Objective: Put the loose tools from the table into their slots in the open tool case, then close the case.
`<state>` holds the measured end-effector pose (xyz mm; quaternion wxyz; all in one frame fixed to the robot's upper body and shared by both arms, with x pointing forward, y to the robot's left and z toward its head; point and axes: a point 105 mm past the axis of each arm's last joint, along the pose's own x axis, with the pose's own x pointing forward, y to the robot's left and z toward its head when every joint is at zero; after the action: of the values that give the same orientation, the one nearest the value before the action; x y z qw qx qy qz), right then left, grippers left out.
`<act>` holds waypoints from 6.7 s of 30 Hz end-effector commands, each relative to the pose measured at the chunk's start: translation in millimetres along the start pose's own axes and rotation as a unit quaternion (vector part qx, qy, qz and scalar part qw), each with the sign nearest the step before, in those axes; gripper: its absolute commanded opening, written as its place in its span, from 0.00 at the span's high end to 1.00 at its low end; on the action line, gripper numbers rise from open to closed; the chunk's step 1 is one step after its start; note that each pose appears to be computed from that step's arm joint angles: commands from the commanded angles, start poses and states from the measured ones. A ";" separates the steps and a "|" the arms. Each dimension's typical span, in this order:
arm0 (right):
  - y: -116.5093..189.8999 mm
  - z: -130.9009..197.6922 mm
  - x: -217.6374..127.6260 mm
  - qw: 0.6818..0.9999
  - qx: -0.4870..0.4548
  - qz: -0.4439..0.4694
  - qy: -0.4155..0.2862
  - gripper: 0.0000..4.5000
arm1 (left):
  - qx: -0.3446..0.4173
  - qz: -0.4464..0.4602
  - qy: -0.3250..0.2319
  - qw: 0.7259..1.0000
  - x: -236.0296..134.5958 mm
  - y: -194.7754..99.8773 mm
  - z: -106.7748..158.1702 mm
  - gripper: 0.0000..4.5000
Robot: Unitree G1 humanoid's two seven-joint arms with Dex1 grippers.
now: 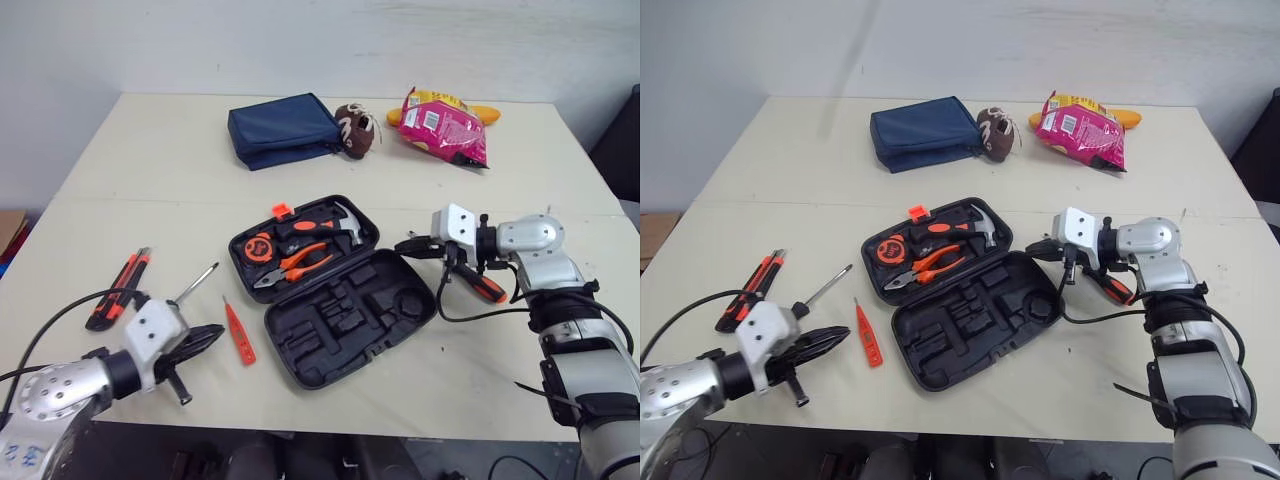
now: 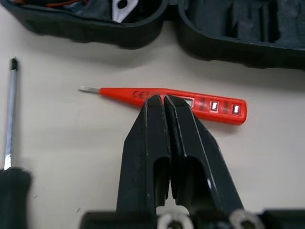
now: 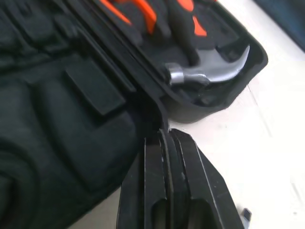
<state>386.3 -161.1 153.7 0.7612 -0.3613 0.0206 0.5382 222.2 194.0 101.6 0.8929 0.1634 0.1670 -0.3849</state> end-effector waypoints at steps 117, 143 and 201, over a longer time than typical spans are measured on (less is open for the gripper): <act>43.2 45.1 -138.2 0.974 0.028 -0.135 -0.182 0.00 | -0.026 0.123 0.035 0.991 -142.3 102.6 -13.6 0.01; 107.1 61.1 -100.1 0.959 0.037 -0.001 -0.280 0.00 | -0.088 0.102 0.169 0.976 -37.0 82.1 -37.4 0.07; 109.4 21.0 -114.1 0.976 0.073 -0.073 -0.194 0.00 | 0.266 -0.200 0.197 0.922 106.8 -24.9 97.0 0.84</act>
<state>241.1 -219.5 149.1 0.8129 -0.1811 -0.0924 0.5458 281.8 66.6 133.2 0.6536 0.4223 0.2663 -0.5688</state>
